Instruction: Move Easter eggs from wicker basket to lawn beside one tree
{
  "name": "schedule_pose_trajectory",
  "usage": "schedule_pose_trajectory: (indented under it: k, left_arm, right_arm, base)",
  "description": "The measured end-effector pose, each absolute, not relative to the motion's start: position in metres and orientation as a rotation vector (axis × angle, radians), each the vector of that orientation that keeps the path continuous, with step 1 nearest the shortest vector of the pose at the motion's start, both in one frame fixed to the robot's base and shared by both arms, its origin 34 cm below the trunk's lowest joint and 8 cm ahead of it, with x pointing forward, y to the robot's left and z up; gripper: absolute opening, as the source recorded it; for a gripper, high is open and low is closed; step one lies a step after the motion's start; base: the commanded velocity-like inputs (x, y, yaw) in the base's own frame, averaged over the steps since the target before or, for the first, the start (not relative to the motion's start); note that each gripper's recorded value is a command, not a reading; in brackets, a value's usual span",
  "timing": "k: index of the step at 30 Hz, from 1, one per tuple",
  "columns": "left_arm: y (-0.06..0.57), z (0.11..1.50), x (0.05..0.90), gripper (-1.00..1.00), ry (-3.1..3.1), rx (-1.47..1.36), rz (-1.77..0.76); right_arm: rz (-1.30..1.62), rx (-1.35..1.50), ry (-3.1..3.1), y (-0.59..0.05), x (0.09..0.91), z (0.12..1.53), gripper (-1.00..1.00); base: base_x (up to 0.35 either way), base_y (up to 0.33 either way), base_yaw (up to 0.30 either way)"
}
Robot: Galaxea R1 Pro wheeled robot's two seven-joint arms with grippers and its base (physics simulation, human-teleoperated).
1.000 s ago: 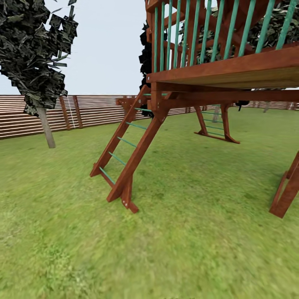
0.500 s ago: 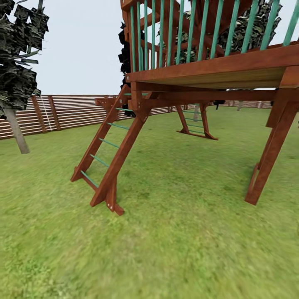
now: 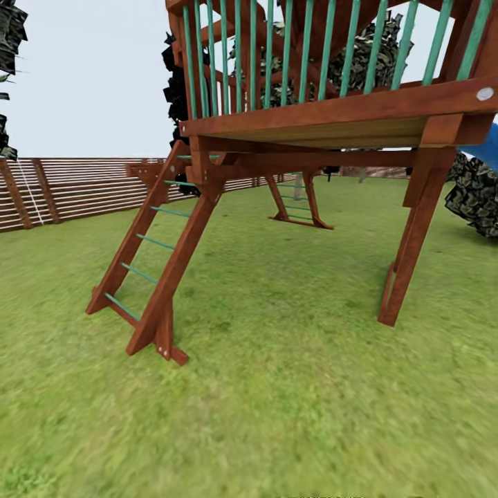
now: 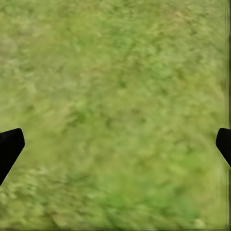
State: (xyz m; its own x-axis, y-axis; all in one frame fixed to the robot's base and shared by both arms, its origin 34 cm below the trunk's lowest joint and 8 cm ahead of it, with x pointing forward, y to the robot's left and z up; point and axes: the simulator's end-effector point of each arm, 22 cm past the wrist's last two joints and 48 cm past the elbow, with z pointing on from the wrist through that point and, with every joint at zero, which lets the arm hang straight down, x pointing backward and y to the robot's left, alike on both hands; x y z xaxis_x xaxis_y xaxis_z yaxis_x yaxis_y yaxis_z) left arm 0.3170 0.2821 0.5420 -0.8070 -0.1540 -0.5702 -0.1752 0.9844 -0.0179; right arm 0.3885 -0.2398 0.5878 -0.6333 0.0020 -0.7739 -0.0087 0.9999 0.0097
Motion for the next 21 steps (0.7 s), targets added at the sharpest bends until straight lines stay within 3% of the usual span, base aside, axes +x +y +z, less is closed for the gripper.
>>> schedule_pose_trajectory:
  k: [21]
  left_arm:
    - [0.283, 0.5403, 0.3127, 1.0, 2.534, -0.234, 0.05]
  right_arm:
    - [0.018, -0.01, 2.258, -0.2389, 0.3867, 0.5872, 1.0]
  base:
    - [0.0, 0.0, -0.28]
